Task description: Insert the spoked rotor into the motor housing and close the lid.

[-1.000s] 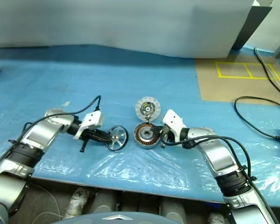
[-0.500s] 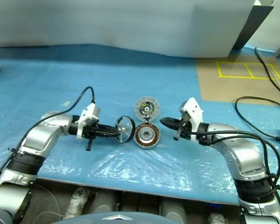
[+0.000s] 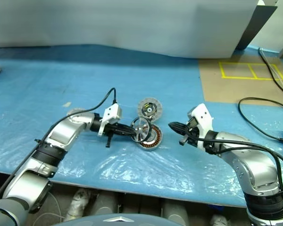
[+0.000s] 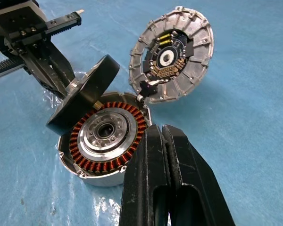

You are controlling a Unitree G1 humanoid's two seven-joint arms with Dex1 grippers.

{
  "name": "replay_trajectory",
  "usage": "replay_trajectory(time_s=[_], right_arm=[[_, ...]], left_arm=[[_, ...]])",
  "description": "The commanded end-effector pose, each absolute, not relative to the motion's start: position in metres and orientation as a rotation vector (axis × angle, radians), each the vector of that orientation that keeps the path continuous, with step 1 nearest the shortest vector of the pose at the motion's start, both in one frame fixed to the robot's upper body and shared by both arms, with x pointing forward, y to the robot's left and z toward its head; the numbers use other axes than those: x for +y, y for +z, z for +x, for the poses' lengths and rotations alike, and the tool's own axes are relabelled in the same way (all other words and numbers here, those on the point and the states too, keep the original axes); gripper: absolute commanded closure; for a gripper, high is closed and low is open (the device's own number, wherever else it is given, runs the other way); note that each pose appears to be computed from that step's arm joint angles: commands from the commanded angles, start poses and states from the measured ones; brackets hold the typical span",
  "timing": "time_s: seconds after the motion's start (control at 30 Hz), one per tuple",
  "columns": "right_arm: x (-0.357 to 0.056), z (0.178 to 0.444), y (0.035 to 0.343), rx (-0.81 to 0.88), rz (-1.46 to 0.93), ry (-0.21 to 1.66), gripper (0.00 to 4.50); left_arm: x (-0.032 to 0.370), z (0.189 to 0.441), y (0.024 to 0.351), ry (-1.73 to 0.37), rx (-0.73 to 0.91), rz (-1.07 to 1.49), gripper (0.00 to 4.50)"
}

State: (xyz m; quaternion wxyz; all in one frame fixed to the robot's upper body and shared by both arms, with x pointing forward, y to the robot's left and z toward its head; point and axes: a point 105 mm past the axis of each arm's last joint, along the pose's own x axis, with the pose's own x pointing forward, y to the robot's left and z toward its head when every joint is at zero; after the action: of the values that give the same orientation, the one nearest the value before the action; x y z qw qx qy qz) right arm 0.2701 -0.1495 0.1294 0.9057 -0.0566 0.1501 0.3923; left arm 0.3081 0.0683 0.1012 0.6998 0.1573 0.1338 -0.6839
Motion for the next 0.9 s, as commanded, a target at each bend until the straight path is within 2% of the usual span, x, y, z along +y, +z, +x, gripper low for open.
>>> replay_trajectory(time_s=[0.03, 0.2, 0.47, 0.9], right_arm=[[-0.146, 0.268, 0.141, 0.256, -0.147, 0.815, 4.5], [-0.146, 0.268, 0.141, 0.257, -0.158, 0.809, 4.5], [-0.143, 0.269, 0.137, 0.265, -0.175, 0.809, 4.5], [-0.143, 0.267, 0.131, 0.282, -0.191, 0.802, 4.5]], left_arm=[[0.06, 0.305, 0.119, -1.588, 0.27, 0.338, 4.48], [0.061, 0.293, 0.133, -1.675, 0.241, 0.266, 4.48], [0.058, 0.307, 0.116, -1.617, 0.281, 0.347, 4.48], [0.052, 0.305, 0.106, -1.647, 0.342, 0.371, 4.48]])
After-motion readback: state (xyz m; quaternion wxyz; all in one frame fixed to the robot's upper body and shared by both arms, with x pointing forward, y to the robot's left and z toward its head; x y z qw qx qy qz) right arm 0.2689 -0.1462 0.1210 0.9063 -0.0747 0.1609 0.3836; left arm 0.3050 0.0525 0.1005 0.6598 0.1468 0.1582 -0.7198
